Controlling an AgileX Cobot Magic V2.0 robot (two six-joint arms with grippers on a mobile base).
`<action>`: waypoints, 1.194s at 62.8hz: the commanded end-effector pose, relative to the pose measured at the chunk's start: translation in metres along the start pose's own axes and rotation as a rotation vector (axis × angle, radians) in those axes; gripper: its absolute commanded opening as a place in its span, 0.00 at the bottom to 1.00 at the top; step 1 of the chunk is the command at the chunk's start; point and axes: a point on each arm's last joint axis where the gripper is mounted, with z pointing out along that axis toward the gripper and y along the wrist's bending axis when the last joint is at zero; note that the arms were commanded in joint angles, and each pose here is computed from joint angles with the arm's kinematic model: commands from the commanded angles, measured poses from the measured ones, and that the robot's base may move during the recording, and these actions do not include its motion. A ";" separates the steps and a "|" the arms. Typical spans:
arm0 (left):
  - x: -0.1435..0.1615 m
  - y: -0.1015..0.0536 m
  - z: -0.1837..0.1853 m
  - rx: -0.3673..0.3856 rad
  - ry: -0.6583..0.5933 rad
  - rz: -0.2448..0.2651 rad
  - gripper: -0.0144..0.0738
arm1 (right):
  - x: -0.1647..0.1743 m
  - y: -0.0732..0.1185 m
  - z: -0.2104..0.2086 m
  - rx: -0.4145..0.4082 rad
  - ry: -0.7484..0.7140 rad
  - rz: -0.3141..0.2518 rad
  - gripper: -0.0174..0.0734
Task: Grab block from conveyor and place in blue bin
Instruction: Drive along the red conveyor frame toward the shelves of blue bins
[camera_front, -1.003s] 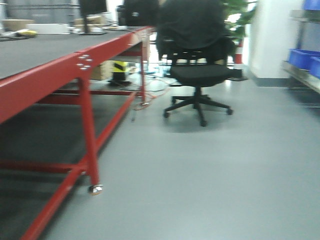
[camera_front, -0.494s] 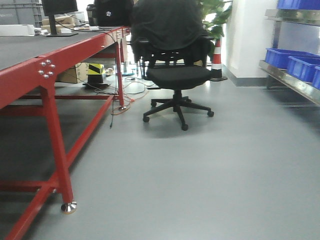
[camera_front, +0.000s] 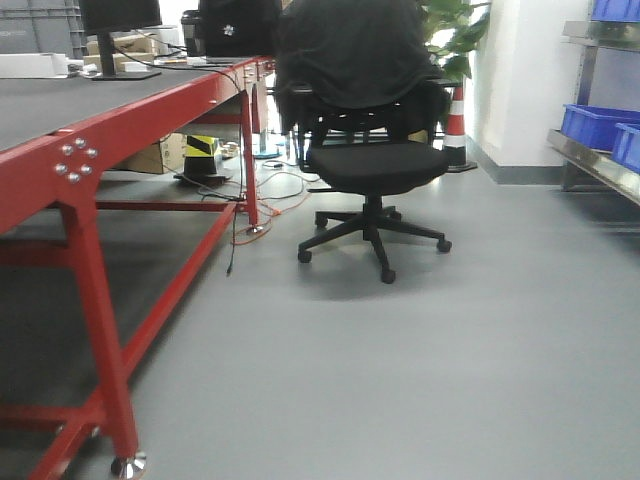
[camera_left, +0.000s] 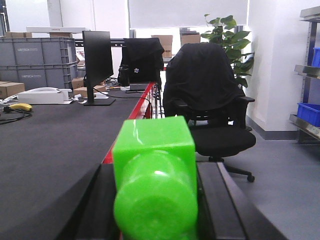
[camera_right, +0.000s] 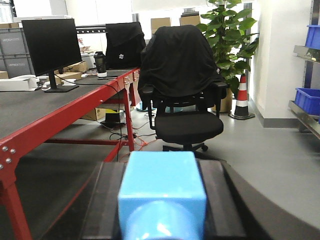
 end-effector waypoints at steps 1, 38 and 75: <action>-0.002 0.000 0.000 0.003 -0.021 -0.011 0.04 | -0.003 0.000 -0.001 0.001 -0.032 -0.005 0.01; -0.002 0.000 0.000 0.003 -0.021 -0.011 0.04 | -0.003 0.000 -0.001 0.001 -0.032 -0.005 0.01; -0.002 0.000 0.000 0.003 -0.021 -0.011 0.04 | -0.003 0.000 -0.001 0.001 -0.032 -0.005 0.01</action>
